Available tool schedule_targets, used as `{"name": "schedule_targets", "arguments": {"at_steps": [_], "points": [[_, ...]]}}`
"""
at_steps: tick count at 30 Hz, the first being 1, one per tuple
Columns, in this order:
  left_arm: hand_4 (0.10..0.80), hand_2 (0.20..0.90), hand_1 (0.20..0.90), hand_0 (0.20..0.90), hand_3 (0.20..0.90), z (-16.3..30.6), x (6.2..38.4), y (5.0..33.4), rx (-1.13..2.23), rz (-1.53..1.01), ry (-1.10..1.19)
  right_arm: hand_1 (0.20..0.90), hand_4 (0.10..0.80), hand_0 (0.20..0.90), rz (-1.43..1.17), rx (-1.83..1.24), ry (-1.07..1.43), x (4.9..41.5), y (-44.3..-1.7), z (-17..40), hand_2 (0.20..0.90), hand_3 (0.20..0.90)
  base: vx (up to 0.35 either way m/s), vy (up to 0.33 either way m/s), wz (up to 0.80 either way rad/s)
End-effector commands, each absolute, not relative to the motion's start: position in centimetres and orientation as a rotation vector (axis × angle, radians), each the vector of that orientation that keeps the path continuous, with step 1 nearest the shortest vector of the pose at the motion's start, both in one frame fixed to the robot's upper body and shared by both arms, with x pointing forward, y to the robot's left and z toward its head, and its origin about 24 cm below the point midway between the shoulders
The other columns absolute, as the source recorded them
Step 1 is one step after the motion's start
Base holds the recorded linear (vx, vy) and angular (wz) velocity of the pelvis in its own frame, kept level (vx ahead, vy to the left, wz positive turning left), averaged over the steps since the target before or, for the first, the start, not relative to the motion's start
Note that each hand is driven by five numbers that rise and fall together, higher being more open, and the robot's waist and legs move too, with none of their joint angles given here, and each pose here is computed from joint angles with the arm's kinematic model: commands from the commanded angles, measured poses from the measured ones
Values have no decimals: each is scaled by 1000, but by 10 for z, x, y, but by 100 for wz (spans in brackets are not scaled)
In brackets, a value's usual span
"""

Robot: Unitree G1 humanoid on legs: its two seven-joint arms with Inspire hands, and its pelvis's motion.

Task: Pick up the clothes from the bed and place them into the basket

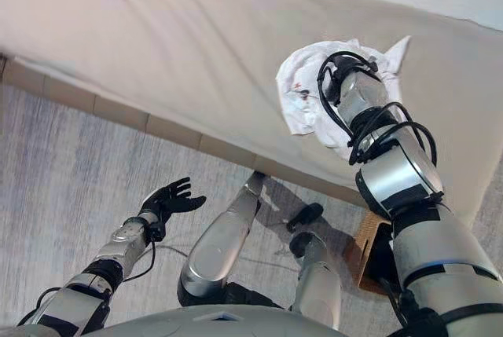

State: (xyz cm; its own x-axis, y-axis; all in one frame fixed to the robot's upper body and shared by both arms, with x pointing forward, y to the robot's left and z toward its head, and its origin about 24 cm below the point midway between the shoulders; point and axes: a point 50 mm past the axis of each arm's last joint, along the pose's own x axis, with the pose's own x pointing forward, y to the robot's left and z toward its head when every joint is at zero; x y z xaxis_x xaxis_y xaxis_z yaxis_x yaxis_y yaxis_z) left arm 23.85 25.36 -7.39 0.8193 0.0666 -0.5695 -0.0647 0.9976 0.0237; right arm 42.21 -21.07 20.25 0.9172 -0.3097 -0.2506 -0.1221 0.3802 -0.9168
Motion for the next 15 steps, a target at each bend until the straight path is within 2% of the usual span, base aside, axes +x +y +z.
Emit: {"name": "schedule_targets", "arguments": {"at_steps": [1, 4, 5, 6, 7, 10, 15], "points": [[800, 900, 900, 900, 900, -64, 236, 266, -30, 102, 521, 900, 800, 900, -40, -1153, 679, 412, -229, 183, 900, 900, -2, -29, 13], [800, 900, 900, 900, 900, -50, 248, 260, -49, 71, 429, 900, 800, 900, 16, -1117, 850, 403, -238, 169, 900, 900, 6, -82, 10], [800, 900, 900, 900, 900, -44, 253, 258, -53, 66, 398, 782, 663, 782, 26, -1111, 869, 402, -239, 165, 782, 763, 28, -136, 22], [800, 900, 900, 900, 900, -33, 262, 254, -64, 54, 341, 429, 251, 429, 36, -1108, 867, 402, -237, 161, 429, 351, 23, -113, 19], [800, 900, 900, 900, 900, -29, 266, 252, -68, 48, 322, 300, 100, 300, 33, -1105, 856, 403, -236, 160, 300, 200, 23, -136, 18], [800, 900, 900, 900, 900, -8, 284, 240, -44, 8, 237, 300, 100, 300, -6, -1083, 725, 410, -225, 166, 300, 200, 1, -95, 7], [800, 900, 900, 900, 900, 10, 299, 226, -47, -24, 160, 300, 100, 300, -144, -1014, 282, 425, -197, 213, 300, 200, -29, -58, -9]]}}
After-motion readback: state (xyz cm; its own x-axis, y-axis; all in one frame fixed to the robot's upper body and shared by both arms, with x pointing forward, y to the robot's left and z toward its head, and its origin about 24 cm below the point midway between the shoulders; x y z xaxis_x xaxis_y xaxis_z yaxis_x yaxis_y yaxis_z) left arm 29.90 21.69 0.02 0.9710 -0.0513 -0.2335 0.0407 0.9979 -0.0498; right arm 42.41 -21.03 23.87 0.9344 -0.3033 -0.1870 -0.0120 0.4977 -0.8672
